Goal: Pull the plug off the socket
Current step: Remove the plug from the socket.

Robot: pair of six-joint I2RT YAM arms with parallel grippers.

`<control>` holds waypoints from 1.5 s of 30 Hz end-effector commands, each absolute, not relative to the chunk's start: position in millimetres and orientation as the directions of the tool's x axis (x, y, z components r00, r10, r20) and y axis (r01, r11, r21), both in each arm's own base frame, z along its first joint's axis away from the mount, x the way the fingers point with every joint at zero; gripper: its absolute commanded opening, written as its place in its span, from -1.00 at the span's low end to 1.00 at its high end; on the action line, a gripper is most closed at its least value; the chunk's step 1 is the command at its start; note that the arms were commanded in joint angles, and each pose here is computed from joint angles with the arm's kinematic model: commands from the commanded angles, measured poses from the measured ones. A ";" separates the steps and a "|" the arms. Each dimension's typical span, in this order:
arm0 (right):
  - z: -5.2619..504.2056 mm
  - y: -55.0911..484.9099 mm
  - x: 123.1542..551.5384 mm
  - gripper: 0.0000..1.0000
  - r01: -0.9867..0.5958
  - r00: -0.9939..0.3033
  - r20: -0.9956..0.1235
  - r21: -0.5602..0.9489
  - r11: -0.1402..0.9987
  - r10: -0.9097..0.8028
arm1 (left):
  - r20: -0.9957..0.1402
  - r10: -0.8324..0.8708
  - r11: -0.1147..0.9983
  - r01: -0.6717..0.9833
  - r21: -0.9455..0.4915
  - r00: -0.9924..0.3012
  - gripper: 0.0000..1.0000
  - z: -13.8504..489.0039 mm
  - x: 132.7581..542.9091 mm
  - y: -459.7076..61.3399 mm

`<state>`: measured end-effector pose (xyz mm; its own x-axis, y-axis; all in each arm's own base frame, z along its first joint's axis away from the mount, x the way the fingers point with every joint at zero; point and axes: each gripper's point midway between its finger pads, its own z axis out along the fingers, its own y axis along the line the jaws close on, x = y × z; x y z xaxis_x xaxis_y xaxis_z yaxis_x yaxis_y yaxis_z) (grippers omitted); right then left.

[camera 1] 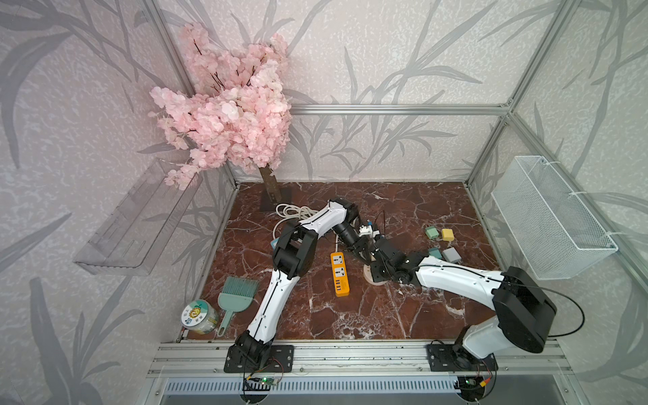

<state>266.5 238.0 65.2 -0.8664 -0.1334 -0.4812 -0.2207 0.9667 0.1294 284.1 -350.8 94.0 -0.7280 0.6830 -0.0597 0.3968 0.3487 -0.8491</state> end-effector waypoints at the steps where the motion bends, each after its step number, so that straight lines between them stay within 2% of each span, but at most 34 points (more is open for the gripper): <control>1: 77.8 260.1 281.7 -1.00 -0.244 -0.839 -0.534 0.196 0.950 -0.105 | -0.127 0.661 0.252 0.378 -0.891 -0.739 -1.00 137.9 272.5 -363.5; 12: 86.7 266.3 289.5 -1.00 -0.244 -0.826 -0.556 0.207 0.948 -0.091 | -0.012 0.672 0.384 0.362 -0.850 -0.740 -1.00 89.1 266.2 -356.5; 22: 92.8 268.1 292.0 -1.00 -0.241 -0.816 -0.574 0.231 0.943 -0.068 | 0.098 0.652 0.558 0.388 -0.733 -0.752 -1.00 40.9 265.7 -330.2; 31: 103.6 269.8 291.2 -1.00 -0.252 -0.808 -0.586 0.250 0.935 -0.060 | 0.141 0.641 0.613 0.393 -0.686 -0.754 -1.00 20.3 270.2 -324.5; 45: 131.7 260.0 290.7 -1.00 -0.296 -0.735 -0.674 0.232 0.926 -0.066 | 0.185 0.630 0.662 0.398 -0.635 -0.754 -1.00 3.1 271.9 -320.8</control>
<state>266.9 240.7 71.3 -0.8564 -0.1347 -0.4985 -0.2394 0.9589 0.1521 280.5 -360.1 95.0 -0.7857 0.6181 -0.0258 0.3604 0.4234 -0.8312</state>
